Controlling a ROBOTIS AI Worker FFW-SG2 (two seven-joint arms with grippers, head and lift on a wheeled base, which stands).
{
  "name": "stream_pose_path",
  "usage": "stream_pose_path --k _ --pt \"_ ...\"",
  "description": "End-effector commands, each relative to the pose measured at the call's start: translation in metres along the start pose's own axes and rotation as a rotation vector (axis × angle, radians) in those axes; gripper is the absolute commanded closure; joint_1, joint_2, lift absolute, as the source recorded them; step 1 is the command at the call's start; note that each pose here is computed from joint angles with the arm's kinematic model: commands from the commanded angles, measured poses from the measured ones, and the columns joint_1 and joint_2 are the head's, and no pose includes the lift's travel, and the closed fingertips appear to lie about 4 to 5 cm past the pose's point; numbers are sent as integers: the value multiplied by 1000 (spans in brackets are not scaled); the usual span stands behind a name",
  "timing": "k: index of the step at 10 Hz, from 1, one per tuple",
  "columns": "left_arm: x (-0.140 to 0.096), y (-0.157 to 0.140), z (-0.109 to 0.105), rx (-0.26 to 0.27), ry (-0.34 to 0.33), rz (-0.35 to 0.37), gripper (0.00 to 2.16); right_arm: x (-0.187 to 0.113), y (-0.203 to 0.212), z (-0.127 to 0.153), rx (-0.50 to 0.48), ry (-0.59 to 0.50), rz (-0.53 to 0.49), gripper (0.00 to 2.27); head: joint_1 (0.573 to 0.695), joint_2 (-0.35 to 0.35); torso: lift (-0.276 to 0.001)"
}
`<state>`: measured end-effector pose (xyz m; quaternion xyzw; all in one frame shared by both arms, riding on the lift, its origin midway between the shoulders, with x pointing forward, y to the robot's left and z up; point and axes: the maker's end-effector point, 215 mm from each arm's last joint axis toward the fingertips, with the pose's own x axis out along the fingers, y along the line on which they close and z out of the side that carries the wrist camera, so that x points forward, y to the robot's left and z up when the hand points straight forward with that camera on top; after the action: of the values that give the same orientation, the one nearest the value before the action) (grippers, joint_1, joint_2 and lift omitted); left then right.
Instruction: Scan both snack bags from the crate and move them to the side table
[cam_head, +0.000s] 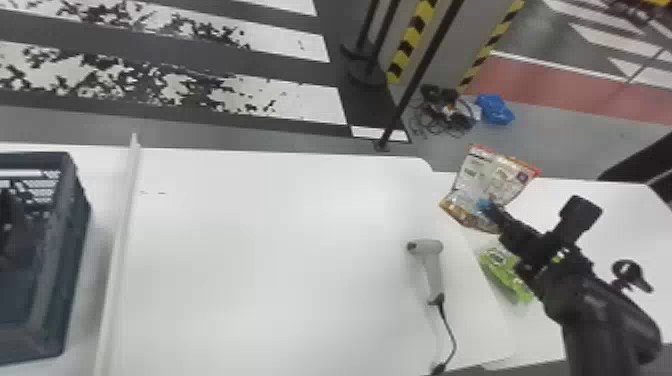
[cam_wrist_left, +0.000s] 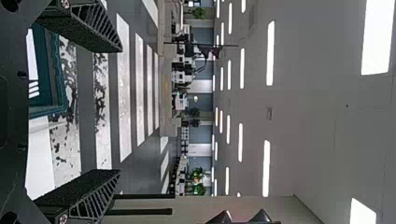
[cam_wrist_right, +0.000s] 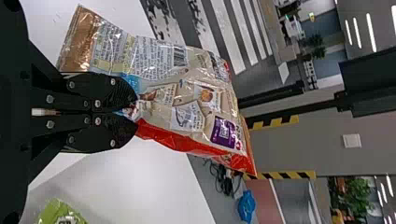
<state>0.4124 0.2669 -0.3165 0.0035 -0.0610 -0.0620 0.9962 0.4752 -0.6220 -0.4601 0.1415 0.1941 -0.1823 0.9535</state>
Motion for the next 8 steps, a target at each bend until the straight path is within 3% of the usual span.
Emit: stream_pose_path --k 1,3,5,8 --pt "1 0 0 0 1 -4 66 6 -25 8 -16 -35 -94 2246 695 -350 -29" --pt "2 -3 0 0 1 -12 66 11 -66 20 -35 -61 -282 2246 695 -350 -29" --pt "4 -5 0 -6 -2 -20 66 19 -100 17 17 -26 -352 2246 695 -350 -29" --pt "5 -6 0 -9 -4 -28 66 23 -125 5 -20 33 -401 2243 695 -350 -29"
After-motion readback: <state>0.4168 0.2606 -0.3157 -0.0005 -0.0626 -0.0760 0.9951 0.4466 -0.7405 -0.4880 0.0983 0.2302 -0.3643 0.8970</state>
